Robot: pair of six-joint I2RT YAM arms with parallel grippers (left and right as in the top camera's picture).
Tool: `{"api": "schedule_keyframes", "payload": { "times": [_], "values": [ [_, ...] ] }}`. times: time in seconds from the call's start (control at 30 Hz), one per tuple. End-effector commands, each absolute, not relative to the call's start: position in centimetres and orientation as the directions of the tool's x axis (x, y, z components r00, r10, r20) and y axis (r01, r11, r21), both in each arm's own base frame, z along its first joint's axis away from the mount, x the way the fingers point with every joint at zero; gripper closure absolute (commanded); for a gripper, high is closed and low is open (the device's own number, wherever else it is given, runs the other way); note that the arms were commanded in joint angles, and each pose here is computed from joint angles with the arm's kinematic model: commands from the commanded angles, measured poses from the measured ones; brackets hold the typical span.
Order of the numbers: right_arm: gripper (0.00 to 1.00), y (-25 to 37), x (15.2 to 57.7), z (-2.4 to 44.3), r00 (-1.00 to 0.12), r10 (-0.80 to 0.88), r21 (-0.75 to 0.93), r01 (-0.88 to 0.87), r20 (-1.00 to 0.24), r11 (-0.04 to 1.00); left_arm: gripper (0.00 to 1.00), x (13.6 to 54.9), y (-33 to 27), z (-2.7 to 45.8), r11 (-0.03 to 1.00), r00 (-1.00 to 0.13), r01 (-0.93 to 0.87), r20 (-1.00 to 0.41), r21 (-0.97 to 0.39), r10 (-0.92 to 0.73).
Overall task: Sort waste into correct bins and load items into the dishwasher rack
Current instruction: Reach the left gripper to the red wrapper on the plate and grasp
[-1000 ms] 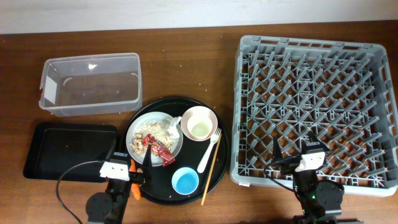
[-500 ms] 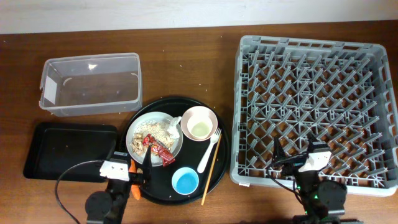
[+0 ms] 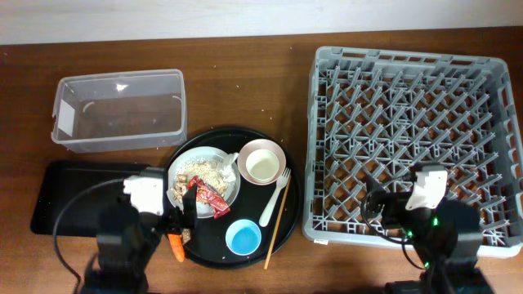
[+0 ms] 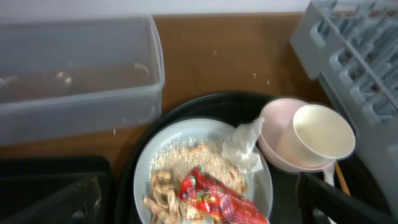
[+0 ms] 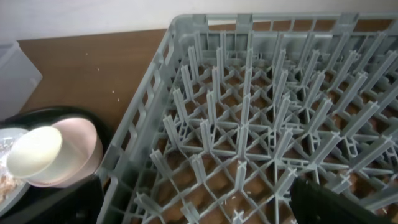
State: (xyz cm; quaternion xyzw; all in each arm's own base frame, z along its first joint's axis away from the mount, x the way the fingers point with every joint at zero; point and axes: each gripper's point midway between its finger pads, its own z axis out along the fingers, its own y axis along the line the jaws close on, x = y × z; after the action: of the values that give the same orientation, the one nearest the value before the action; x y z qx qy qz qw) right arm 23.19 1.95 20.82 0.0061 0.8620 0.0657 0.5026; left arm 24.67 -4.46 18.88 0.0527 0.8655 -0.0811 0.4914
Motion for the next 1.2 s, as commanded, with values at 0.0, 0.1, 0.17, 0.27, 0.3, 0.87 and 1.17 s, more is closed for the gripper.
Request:
{"api": "schedule_keyframes", "payload": {
  "times": [0.0,0.1,0.17,0.27,0.3,0.87,1.17],
  "values": [
    [0.02,1.8,23.8,22.7,-0.587,0.091,0.134,-0.029,-0.804,0.991,0.00,26.2,-5.4,21.3,0.974,-0.612,0.191,-0.790,-0.123,0.020],
    [0.02,1.8,23.9,22.8,-0.697,0.090,0.135,-0.010,-0.712,0.991,0.01,26.6,-5.5,21.6,0.976,-0.725,0.172,-0.688,-0.133,0.034],
    [0.02,1.8,24.0,22.6,-0.758,0.090,0.136,0.002,-0.646,0.991,0.00,26.7,-5.5,22.1,0.978,-0.786,0.159,-0.617,-0.138,0.041],
    [0.02,1.8,24.3,22.2,-0.817,0.090,0.134,0.015,-0.570,0.991,0.00,27.4,-5.6,22.9,0.979,-0.826,0.149,-0.561,-0.141,0.045],
    [0.02,1.8,24.4,21.9,-0.832,0.089,0.132,0.019,-0.548,0.991,0.00,27.7,-5.6,23.0,0.979,-0.832,0.148,-0.553,-0.142,0.046],
    [0.02,1.8,24.9,19.9,-0.882,0.089,0.129,0.032,-0.463,0.991,0.02,27.1,-9.4,12.3,0.952,-0.987,-0.149,-0.019,-0.267,-0.160],
    [0.02,1.8,24.9,19.9,-0.882,0.089,0.130,0.032,-0.463,0.991,0.30,28.4,-9.7,7.2,0.900,-0.921,-0.385,0.139,-0.202,-0.363]
  ]
}}
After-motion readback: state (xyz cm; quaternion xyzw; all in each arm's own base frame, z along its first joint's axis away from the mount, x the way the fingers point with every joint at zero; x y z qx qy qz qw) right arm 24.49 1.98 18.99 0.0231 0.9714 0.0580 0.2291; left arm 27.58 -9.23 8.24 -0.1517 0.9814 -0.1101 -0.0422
